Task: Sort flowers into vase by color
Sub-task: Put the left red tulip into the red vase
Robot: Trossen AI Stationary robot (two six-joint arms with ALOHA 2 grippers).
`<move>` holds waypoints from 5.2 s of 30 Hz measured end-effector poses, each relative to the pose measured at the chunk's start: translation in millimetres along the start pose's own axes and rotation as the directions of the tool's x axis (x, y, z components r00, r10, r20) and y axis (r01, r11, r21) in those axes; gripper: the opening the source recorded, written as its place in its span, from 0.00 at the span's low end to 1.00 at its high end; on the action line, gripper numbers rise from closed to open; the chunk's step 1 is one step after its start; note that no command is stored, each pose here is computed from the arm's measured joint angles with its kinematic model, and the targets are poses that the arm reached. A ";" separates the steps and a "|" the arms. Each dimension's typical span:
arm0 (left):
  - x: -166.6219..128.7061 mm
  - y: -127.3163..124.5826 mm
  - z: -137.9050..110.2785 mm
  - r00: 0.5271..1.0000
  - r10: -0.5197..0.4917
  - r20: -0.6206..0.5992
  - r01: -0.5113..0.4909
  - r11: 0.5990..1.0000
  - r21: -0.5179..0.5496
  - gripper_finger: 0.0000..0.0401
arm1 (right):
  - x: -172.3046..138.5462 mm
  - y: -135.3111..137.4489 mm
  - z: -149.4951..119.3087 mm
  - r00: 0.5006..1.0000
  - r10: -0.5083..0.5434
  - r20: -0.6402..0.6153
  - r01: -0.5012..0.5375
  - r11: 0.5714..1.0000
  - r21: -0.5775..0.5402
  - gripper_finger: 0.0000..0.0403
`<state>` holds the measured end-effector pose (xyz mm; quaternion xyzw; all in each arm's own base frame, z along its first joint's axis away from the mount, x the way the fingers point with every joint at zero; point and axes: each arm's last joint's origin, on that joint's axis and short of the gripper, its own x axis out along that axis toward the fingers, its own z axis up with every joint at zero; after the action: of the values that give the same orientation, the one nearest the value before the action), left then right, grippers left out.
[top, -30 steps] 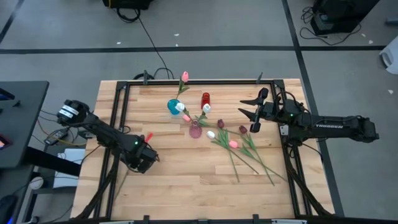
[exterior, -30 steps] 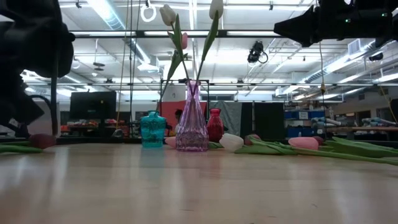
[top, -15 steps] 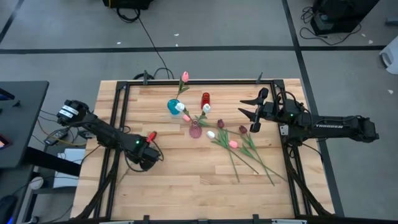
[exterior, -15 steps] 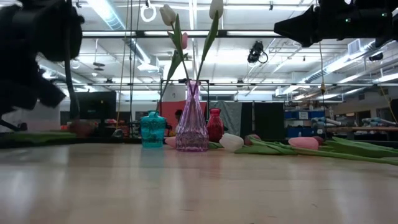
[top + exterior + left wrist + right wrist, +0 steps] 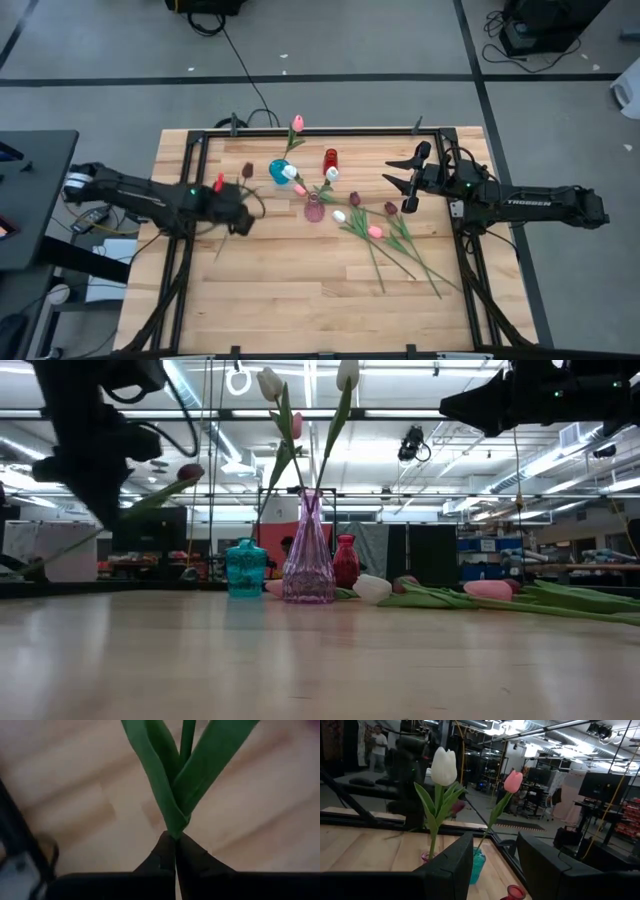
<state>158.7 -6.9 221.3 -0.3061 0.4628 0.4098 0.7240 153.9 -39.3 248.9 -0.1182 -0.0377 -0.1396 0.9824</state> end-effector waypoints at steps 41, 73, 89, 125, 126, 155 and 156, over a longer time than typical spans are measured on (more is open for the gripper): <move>-64.0 41.6 142.7 0.577 -0.412 0.705 0.301 0.910 0.286 0.00 | 3.3 1.1 -4.4 1.000 0.007 -0.030 -0.006 1.000 0.017 0.41; -132.2 -56.0 298.4 0.443 -0.739 0.507 0.369 0.666 0.648 0.00 | 128.8 -63.5 143.5 0.975 0.120 -0.187 -0.131 0.990 -0.050 0.41; -106.0 -92.0 303.2 0.409 -0.783 0.469 0.362 0.611 0.704 0.00 | 151.5 -93.0 118.5 0.971 0.045 -0.234 -0.057 0.997 -0.046 0.41; -129.4 -59.9 257.0 0.557 -0.646 0.523 0.120 0.685 0.718 0.35 | 127.4 -103.6 53.0 0.988 0.122 -0.093 -0.114 0.989 0.089 0.02; -125.0 -59.8 251.9 0.552 -0.639 0.535 0.104 0.690 0.717 0.35 | 126.0 -103.0 46.2 0.991 0.113 -0.071 -0.106 0.990 0.091 0.02; -103.3 -11.2 121.8 0.320 -0.708 0.629 0.164 0.695 0.700 0.35 | 185.6 -113.4 -71.0 0.996 0.091 -0.004 -0.088 0.968 0.235 0.02; -103.9 -10.7 121.5 0.319 -0.708 0.630 0.164 0.696 0.699 0.35 | 185.8 -114.0 -74.4 0.995 0.095 -0.012 -0.089 0.965 0.247 0.02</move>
<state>194.5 55.7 364.3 0.0356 0.0083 0.1412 0.9893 302.7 -213.0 222.0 0.0047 -0.0374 -0.0893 0.9953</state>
